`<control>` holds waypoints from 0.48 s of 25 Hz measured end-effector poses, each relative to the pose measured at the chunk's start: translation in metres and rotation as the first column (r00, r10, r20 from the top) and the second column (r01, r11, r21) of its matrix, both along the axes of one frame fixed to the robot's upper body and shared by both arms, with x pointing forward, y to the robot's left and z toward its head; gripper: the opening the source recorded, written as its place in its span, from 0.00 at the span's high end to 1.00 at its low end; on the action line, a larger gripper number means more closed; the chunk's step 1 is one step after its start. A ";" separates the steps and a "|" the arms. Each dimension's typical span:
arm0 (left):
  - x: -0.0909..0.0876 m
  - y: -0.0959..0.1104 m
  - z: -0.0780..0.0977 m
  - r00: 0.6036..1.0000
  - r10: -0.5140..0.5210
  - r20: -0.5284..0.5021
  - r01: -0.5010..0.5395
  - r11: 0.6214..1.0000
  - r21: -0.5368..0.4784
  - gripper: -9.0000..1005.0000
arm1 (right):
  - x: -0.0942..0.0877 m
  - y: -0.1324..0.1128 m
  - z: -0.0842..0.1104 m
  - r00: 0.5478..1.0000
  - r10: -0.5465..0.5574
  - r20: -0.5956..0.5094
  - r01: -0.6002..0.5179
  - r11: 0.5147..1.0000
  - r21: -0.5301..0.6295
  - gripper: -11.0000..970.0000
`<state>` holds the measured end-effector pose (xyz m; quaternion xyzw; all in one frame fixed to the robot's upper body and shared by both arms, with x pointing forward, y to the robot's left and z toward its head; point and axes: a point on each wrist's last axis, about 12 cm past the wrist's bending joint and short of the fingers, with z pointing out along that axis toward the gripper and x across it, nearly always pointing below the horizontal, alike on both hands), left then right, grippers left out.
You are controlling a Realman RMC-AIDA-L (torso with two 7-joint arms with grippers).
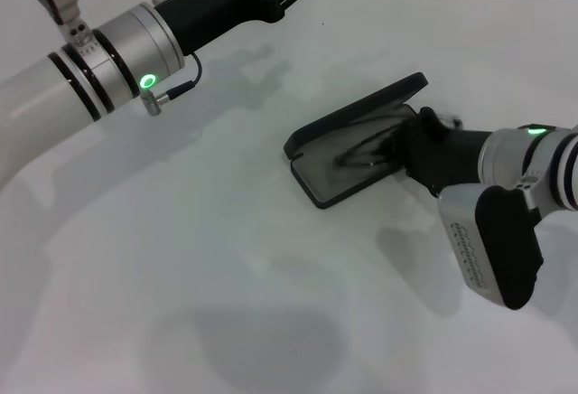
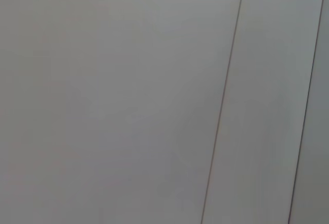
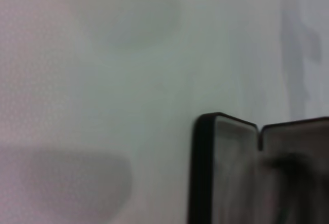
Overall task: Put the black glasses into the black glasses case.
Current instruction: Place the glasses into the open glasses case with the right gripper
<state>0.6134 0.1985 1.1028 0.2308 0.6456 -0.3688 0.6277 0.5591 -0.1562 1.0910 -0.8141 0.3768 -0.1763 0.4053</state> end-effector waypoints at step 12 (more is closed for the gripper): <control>0.000 0.000 0.000 1.000 0.002 -0.001 -0.002 1.000 0.000 0.55 | -0.002 0.001 0.002 1.000 -0.001 -0.025 0.001 1.000 0.020 0.56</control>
